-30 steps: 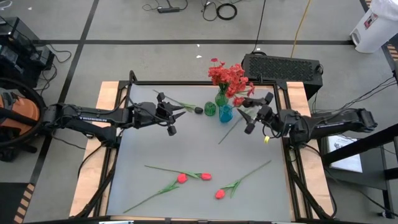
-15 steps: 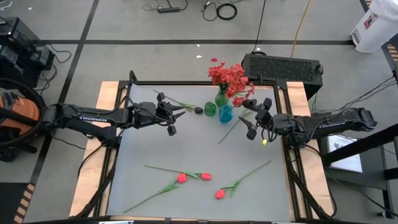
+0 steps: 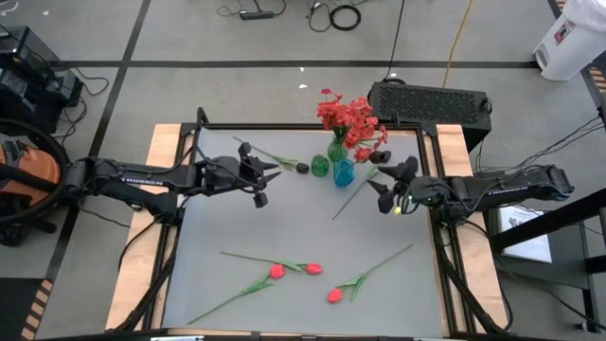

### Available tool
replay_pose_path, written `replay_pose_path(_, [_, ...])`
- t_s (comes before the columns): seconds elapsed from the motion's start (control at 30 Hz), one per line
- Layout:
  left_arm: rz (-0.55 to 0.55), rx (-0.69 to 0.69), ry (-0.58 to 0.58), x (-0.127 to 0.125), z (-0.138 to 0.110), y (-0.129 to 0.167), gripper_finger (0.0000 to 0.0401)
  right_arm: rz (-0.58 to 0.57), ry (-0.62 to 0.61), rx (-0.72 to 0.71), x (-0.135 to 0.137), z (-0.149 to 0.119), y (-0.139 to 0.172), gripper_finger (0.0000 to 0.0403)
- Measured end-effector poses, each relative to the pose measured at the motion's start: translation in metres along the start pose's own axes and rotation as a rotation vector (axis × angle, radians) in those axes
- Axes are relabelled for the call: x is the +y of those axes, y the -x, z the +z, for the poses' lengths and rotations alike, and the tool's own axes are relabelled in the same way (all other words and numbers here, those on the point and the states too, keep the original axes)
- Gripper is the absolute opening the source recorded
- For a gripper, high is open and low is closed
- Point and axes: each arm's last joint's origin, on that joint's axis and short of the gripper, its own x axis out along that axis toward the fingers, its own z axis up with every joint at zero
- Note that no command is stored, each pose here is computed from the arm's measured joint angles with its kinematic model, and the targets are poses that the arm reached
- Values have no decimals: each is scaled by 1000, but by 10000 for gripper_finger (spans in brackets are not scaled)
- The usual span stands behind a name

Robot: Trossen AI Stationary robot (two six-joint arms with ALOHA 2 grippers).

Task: Sort flowers into vase by color
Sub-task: Put the right black flower into the blue vase

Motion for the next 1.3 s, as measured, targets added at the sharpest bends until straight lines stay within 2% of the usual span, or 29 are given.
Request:
replay_pose_path(0.33, [-20,18,-7,-1,-2,0,102,-75,-411,47,-8,-6,-2,239])
replay_pose_path(0.6, [-61,13,-8,-2,-2,0,102,-192,-555,184,-26,-16,-7,224])
replay_pose_path(0.97, [-81,30,-14,-3,-4,0,102,-212,-831,279,-48,-13,-17,224])
replay_pose_path(1.3, [-86,71,-29,-3,-8,0,102,-311,-1021,347,-63,-17,-32,224])
